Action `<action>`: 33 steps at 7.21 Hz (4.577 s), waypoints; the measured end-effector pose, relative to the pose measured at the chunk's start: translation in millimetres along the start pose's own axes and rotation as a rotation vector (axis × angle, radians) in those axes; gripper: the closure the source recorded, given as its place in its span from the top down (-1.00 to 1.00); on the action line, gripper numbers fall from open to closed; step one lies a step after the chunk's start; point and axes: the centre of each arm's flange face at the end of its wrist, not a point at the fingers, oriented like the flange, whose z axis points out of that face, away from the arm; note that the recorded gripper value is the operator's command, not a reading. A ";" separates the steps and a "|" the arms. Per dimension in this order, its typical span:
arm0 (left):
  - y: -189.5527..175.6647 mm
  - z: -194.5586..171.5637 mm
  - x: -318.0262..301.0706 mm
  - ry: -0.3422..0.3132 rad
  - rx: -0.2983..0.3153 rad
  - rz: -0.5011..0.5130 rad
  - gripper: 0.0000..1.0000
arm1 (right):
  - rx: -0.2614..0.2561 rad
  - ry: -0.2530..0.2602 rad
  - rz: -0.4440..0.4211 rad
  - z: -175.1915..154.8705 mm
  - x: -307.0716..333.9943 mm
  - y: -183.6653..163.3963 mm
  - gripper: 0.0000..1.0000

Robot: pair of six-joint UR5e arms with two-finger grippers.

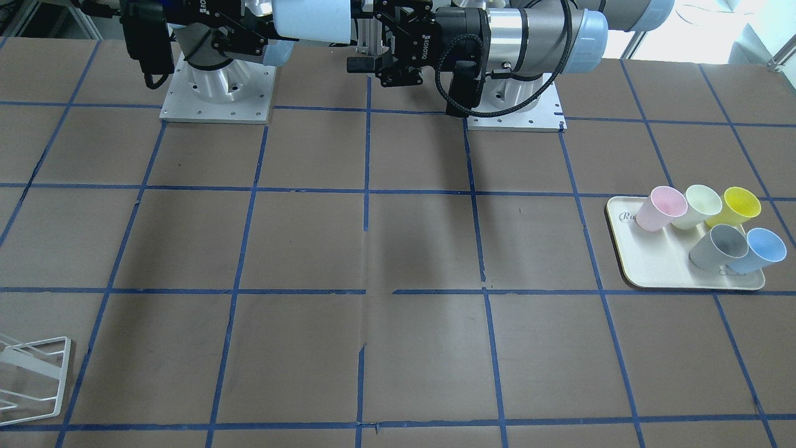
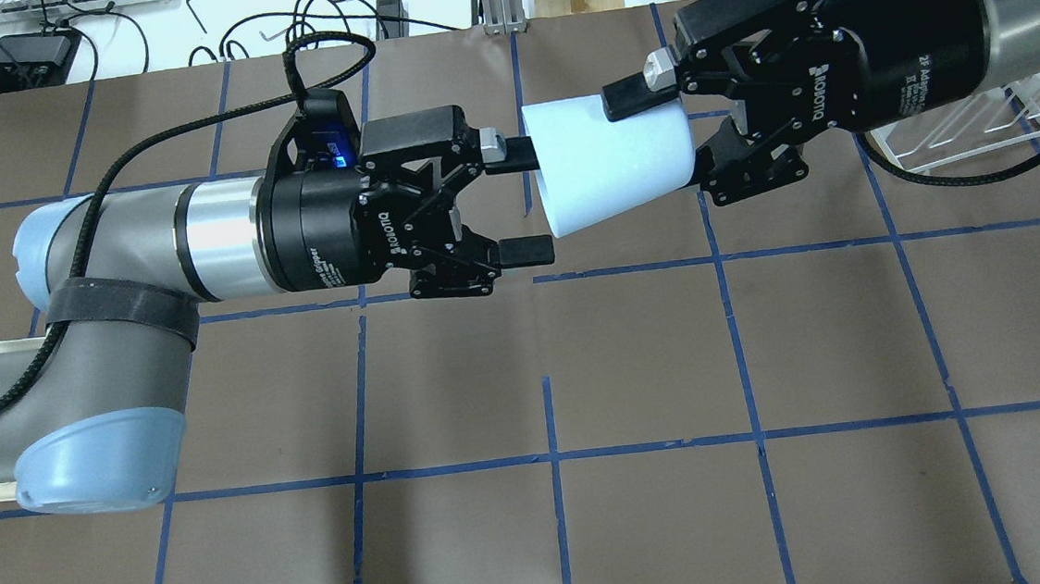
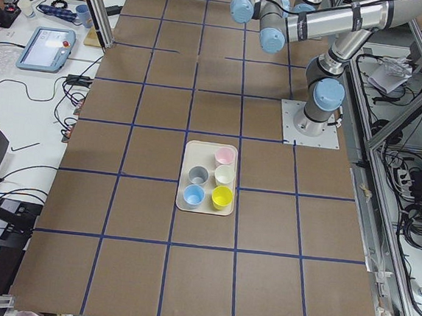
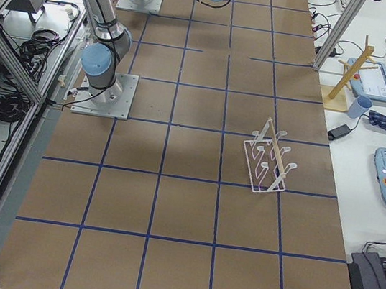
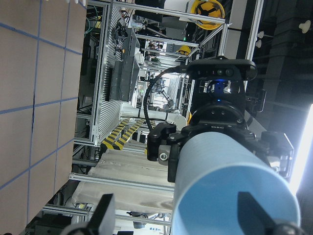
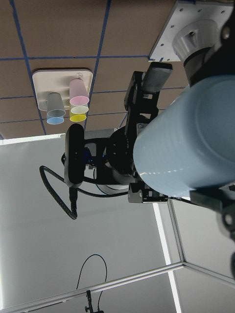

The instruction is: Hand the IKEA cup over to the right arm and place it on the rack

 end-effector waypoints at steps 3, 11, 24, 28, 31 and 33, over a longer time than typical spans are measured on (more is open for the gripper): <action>-20.5 -30.2 -10.7 -0.245 0.132 -0.069 1.00 | -0.005 0.128 -0.044 -35.7 17.1 -7.1 -0.26; -40.6 -123.0 31.0 -1.425 0.147 0.059 1.00 | -0.036 1.486 -0.313 -245.4 136.2 -149.7 -0.36; -46.2 -125.7 28.2 -1.475 0.079 0.059 1.00 | -0.074 1.532 -0.406 -270.4 195.9 -227.6 0.12; -45.1 -124.8 29.1 -1.472 0.066 0.073 1.00 | -0.035 1.491 -0.414 -267.1 208.8 -239.4 1.00; -42.3 -124.0 31.7 -1.477 0.065 0.080 1.00 | 0.003 1.474 -0.379 -268.7 162.9 -240.8 1.00; -41.8 -123.5 32.3 -1.478 0.066 0.083 1.00 | 0.073 1.328 -0.209 -225.8 111.6 -219.8 1.00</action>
